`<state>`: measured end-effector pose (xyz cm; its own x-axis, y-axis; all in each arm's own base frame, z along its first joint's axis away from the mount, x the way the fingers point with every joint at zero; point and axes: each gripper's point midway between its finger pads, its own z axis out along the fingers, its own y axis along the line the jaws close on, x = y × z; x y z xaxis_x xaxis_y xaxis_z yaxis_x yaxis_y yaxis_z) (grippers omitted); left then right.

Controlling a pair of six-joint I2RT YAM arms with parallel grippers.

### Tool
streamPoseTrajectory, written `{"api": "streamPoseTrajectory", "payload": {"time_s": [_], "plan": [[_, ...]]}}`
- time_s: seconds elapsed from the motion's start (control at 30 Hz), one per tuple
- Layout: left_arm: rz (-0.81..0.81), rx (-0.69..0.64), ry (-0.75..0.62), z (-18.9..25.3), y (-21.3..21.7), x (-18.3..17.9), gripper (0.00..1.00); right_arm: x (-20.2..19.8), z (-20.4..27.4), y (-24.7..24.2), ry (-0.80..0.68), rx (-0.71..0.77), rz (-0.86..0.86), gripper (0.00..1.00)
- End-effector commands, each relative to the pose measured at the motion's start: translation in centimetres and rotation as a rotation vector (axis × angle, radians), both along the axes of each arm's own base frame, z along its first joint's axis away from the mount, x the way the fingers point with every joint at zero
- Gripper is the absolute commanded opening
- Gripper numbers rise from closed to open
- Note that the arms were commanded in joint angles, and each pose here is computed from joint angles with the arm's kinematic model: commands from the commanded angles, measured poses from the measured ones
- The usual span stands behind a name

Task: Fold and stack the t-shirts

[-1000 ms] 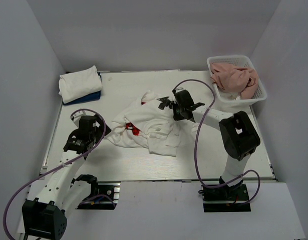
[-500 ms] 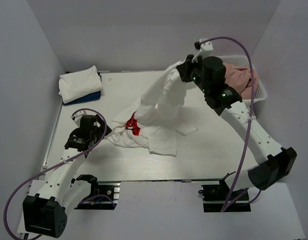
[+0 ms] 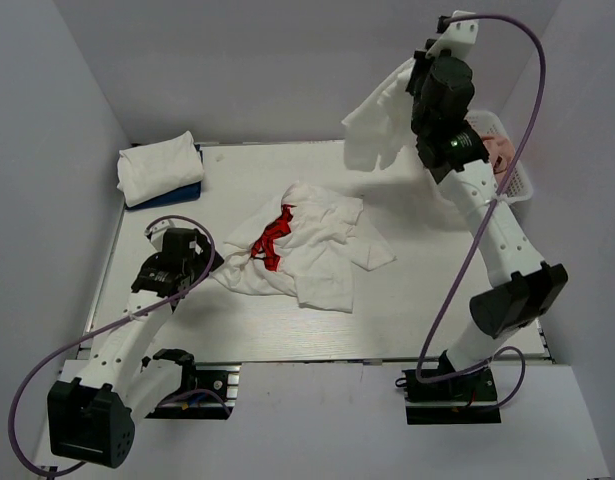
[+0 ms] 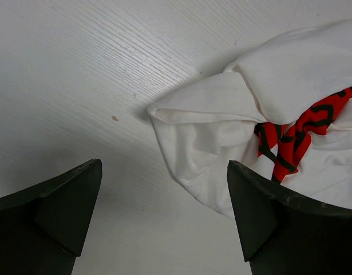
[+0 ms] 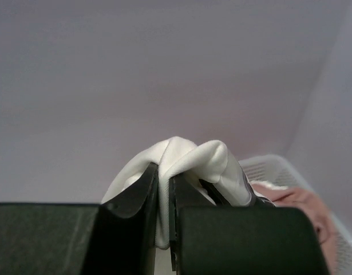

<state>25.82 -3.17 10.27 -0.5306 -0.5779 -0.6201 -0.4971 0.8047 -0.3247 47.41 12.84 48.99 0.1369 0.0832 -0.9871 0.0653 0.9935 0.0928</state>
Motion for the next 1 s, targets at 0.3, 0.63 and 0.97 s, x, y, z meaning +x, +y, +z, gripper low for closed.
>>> {"api": "streamPoseTrajectory", "payload": {"time_s": [0.3,0.63,0.97], "plan": [[0.058,0.002,0.045,1.0,0.5,1.1,1.00,4.0,2.6,-18.7,-0.122,-0.138,-0.621,0.00],[0.090,0.029,0.160,-1.1,0.9,0.8,1.00,10.4,-24.2,-20.4,0.406,0.063,-0.351,0.00],[0.066,0.034,0.153,-2.8,0.6,1.9,0.97,6.9,-14.6,-16.0,0.259,0.026,-0.126,0.90]]}}
